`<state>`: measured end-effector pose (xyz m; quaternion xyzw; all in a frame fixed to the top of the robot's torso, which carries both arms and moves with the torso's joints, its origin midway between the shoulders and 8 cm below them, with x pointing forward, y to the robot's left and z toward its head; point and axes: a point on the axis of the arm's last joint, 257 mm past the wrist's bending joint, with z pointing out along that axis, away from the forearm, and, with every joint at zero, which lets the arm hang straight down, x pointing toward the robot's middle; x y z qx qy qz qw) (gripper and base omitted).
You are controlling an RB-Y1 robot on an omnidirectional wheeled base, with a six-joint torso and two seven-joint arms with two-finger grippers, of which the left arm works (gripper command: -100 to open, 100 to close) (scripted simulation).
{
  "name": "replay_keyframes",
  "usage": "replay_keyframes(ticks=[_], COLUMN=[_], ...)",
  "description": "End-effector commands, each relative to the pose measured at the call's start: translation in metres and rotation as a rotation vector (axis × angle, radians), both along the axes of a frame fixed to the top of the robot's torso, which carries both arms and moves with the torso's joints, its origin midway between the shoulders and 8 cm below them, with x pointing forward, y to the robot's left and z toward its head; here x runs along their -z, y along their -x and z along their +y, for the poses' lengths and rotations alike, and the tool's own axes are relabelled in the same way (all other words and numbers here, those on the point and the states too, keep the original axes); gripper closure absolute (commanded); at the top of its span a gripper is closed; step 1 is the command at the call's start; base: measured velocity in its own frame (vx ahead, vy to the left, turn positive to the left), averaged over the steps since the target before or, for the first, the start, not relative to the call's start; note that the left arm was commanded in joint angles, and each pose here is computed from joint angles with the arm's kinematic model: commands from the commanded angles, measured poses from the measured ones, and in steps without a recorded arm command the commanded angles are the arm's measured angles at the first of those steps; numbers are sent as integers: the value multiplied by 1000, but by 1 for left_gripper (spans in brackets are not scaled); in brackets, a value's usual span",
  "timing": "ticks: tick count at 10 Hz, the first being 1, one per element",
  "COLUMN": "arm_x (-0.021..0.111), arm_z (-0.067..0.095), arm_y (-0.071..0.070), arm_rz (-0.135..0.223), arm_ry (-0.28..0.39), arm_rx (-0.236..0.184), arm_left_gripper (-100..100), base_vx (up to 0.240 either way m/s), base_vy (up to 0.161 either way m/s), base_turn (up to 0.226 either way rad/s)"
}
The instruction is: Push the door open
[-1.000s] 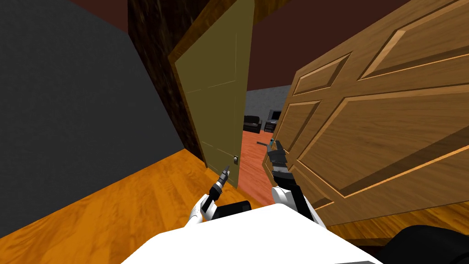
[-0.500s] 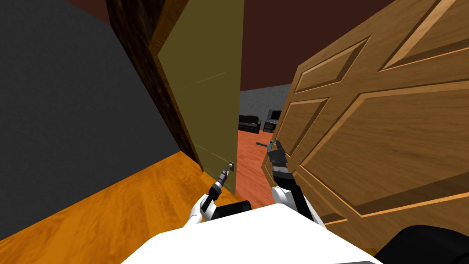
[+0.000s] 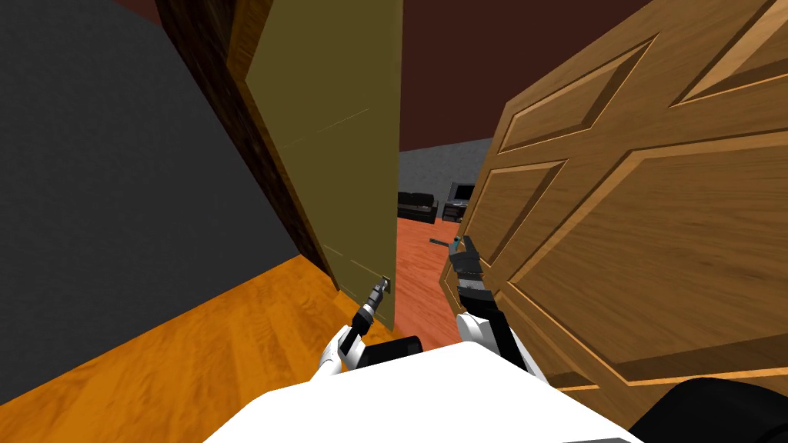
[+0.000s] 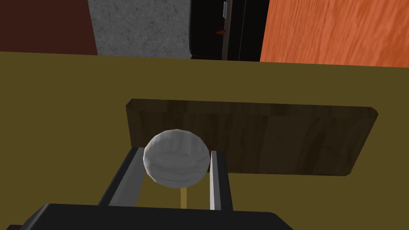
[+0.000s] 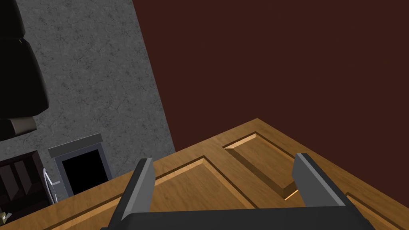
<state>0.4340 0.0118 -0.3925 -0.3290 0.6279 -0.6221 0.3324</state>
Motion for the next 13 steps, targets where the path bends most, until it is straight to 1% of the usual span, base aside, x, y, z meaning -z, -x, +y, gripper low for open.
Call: replay_keyframes(ticks=[1,4,5,8,9,10,11,12,13], arm_x=[1,1,1,2,3,3,3,7,3], arm_z=[0,0,9,21,28,32,40,41,40], arm_y=[1,1,-3,-8,-11,-13,-16,-15,-16], arm_rz=[2,2,-1,-4,-6,-7,-10,-1,-10], arm_ry=[-1,-1,-9,-19,-24,-27,-32,-36,-32], arm_rx=[0,0,-18,-44,-61,-70,-90,-91,-90], arm_left_gripper=[100,100,100,100,100,100,100,100,100], base_vx=[-15,0,93,127,128,140,165,122,53], base_vy=[10,0,-62,-108,-135,-142,-137,-104,-39], base_turn=[-10,0,19,23,40,33,29,33,22])
